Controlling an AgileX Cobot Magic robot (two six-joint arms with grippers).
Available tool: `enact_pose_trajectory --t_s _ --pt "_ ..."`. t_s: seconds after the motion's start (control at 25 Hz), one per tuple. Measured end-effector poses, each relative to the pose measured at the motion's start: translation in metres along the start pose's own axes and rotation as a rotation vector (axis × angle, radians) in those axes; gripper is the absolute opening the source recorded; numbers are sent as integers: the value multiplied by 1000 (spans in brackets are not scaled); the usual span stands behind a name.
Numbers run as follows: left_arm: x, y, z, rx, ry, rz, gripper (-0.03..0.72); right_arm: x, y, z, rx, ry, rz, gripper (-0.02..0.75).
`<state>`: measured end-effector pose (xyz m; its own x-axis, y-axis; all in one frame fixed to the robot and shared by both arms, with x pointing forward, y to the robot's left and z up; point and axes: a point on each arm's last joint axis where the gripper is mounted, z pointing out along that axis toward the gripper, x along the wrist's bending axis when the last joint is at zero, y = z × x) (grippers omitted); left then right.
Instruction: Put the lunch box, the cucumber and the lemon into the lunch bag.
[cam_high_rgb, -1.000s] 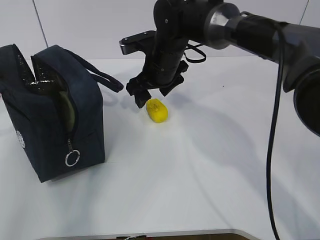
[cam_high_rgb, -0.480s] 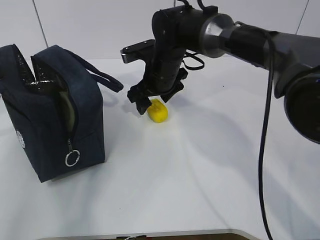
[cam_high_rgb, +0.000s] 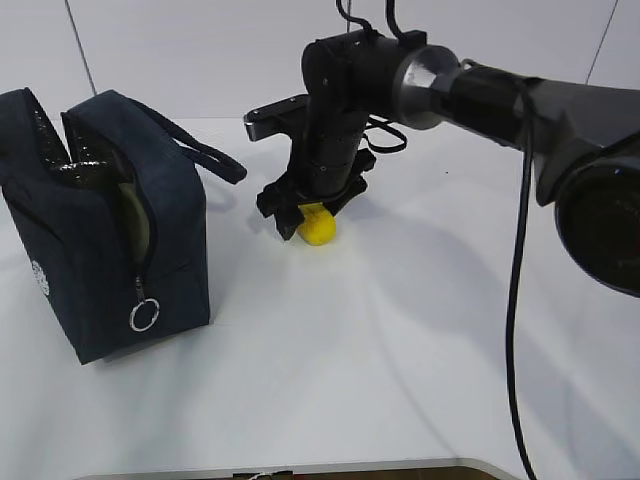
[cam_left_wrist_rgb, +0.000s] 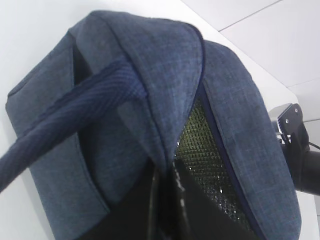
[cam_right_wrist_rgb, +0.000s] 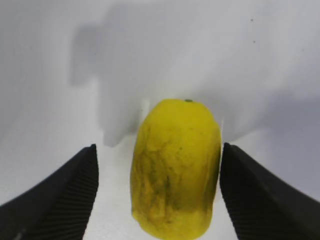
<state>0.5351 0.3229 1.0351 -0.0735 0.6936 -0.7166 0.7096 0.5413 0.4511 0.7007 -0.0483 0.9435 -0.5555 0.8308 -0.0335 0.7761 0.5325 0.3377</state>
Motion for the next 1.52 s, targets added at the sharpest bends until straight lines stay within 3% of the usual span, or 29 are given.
enact_pose_trajectory --t_s 0.32,0.6,0.92,1.32,1.52 --pt "0 0 0 0 0 0 -9 -6 -1 0 0 -4 44 549" --pt "0 0 0 -1 1 0 -9 -16 -2 0 1 -17 73 444" --pt "0 1 0 -6 5 0 -9 -18 -2 0 4 -18 79 384" --pt "0 1 0 -7 4 0 -9 -18 -2 -8 36 -15 81 369" --pt "0 1 0 -7 3 0 -9 -20 9 -29 -6 -19 82 368"
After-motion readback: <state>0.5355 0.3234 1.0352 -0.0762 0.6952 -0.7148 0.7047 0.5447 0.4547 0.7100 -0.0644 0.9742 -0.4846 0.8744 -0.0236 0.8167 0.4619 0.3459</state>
